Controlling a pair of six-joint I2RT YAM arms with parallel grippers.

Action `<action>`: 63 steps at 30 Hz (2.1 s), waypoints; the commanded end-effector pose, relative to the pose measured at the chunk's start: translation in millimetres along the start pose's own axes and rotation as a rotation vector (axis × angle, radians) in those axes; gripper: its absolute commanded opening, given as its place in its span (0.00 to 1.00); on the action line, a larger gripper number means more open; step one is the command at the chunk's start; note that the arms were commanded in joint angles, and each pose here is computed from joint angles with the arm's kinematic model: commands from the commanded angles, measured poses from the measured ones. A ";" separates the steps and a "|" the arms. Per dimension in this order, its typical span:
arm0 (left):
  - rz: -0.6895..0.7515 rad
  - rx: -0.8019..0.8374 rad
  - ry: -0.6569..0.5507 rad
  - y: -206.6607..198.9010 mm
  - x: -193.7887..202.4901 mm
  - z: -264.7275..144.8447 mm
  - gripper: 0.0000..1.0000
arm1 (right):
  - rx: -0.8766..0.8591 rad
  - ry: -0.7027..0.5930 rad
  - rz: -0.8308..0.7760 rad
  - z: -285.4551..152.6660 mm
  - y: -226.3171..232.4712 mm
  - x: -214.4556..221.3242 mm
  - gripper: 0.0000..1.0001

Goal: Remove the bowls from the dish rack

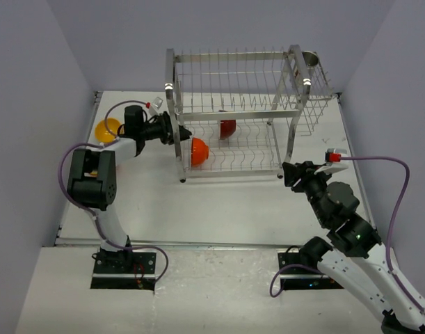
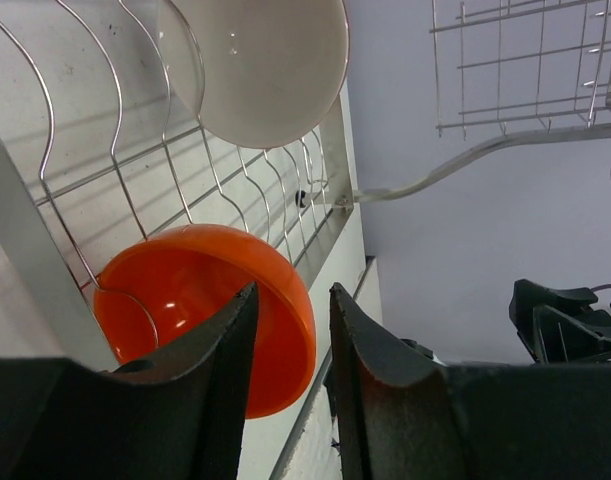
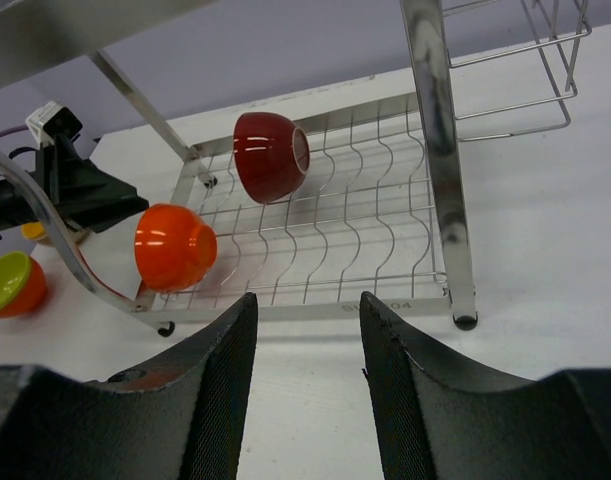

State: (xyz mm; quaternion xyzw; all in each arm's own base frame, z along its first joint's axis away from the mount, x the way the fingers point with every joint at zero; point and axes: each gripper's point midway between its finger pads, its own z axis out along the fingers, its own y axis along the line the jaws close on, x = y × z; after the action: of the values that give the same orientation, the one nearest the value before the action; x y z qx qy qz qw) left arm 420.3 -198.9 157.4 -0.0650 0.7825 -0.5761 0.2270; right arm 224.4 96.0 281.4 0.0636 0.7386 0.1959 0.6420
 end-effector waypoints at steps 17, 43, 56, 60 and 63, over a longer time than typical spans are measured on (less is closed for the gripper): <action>0.002 0.011 0.066 -5.6 10.5 27.9 0.37 | 0.003 -0.041 0.011 -5.7 -1.9 -10.4 0.47; -0.027 0.041 0.119 -12.2 31.0 28.2 0.26 | 0.020 -0.047 0.012 -4.8 -5.1 -10.0 0.47; -0.065 0.054 0.143 -1.4 37.7 31.2 0.00 | 0.029 -0.047 0.013 -4.9 -6.9 -9.3 0.47; -0.052 0.056 0.130 -4.4 33.9 27.8 0.00 | 0.030 -0.043 0.013 -3.9 -6.9 -8.0 0.47; -0.041 0.061 0.116 -8.1 30.4 24.8 0.00 | 0.026 -0.045 0.013 -4.3 -6.1 -9.1 0.47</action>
State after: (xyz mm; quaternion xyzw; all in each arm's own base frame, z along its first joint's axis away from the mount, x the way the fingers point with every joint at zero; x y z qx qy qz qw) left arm 393.1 -239.5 147.6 -0.0486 0.7772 -0.6139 0.1292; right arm 222.3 89.1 287.1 0.0756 0.7292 0.1932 0.6521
